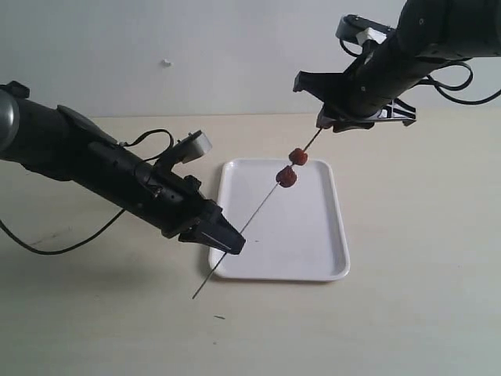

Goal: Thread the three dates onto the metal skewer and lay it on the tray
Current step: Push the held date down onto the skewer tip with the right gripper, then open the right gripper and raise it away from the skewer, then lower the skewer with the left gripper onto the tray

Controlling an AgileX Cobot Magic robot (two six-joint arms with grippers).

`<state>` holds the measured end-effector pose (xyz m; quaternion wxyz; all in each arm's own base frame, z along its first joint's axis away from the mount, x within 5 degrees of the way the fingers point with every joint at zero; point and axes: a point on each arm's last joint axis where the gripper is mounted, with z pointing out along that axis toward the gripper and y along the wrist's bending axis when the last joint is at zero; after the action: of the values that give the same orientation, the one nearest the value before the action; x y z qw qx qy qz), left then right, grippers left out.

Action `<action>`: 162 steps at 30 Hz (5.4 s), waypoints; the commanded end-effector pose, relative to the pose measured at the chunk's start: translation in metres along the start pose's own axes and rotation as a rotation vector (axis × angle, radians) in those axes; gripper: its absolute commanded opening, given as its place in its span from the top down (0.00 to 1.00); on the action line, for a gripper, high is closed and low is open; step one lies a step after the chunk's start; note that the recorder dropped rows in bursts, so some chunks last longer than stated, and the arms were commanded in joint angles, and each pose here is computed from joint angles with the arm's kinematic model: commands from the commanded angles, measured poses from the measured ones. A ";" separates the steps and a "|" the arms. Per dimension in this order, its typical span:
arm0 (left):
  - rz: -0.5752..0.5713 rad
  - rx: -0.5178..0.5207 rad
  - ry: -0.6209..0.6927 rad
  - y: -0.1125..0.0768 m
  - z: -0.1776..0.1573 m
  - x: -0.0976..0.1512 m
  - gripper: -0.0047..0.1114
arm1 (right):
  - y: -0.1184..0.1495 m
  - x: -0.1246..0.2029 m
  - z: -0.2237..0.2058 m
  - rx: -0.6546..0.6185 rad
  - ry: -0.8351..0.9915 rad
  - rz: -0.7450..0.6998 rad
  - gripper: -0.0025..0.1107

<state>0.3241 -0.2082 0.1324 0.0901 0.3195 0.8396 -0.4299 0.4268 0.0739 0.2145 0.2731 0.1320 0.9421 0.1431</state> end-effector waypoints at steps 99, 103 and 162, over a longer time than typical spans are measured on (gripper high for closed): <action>-0.177 0.018 -0.215 0.001 0.004 -0.005 0.96 | 0.026 -0.011 -0.104 -0.080 -0.131 -0.579 0.89; -0.239 0.032 -0.269 -0.004 0.011 -0.008 0.96 | 0.026 -0.006 -0.125 -0.103 -0.228 -0.604 0.98; -0.445 -0.292 -0.145 -0.013 0.069 -0.034 0.96 | 0.005 0.067 -0.190 -0.198 -0.493 -0.531 0.98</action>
<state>0.3327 -0.2804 0.1087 0.0952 0.0791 0.9354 -0.3312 0.2692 0.0633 0.3384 0.5272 -0.1123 0.8332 0.1234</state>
